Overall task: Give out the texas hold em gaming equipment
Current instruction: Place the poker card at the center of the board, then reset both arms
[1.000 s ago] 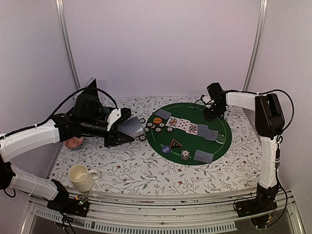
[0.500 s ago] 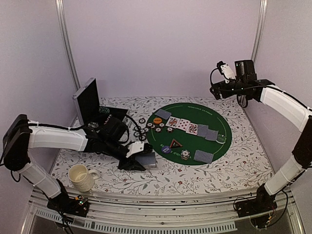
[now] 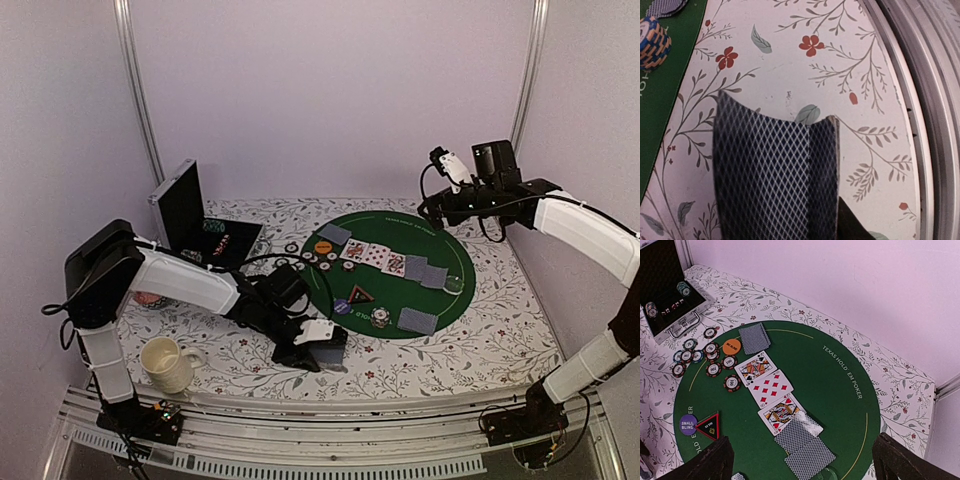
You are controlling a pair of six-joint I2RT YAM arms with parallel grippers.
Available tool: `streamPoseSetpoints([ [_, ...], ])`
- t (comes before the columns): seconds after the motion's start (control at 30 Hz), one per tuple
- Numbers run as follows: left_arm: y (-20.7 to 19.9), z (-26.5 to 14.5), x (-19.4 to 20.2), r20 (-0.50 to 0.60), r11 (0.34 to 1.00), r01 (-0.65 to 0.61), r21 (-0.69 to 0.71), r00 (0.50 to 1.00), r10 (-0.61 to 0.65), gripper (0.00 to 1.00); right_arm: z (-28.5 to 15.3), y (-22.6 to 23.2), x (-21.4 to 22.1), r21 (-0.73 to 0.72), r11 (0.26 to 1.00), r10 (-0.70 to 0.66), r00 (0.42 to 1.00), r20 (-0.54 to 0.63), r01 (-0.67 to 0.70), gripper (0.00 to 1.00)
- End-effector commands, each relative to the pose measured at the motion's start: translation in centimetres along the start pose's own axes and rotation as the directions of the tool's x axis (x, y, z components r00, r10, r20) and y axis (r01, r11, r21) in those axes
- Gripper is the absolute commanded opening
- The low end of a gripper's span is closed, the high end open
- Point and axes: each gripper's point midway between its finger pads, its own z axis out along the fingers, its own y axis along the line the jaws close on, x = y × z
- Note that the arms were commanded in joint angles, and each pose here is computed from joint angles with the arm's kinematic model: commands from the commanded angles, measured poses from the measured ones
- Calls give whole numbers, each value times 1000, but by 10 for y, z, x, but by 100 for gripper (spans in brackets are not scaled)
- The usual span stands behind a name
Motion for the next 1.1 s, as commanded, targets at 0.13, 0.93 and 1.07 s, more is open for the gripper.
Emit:
streamPoseSetpoints([
  [0.13, -19, 9, 29, -130, 997, 0, 80, 991, 10, 63, -19, 6, -18, -22, 999, -24, 998, 62, 26, 99],
  [0.93, 17, -115, -28, 83, 929, -48, -366, 993, 84, 98, -55, -34, -30, 16, 997, 74, 970, 230, -80, 99],
  [1.07, 93, -238, -48, 407, 696, 285, -659, 913, 12, 98, -84, -61, -32, 20, 990, 120, 905, 409, -140, 99],
])
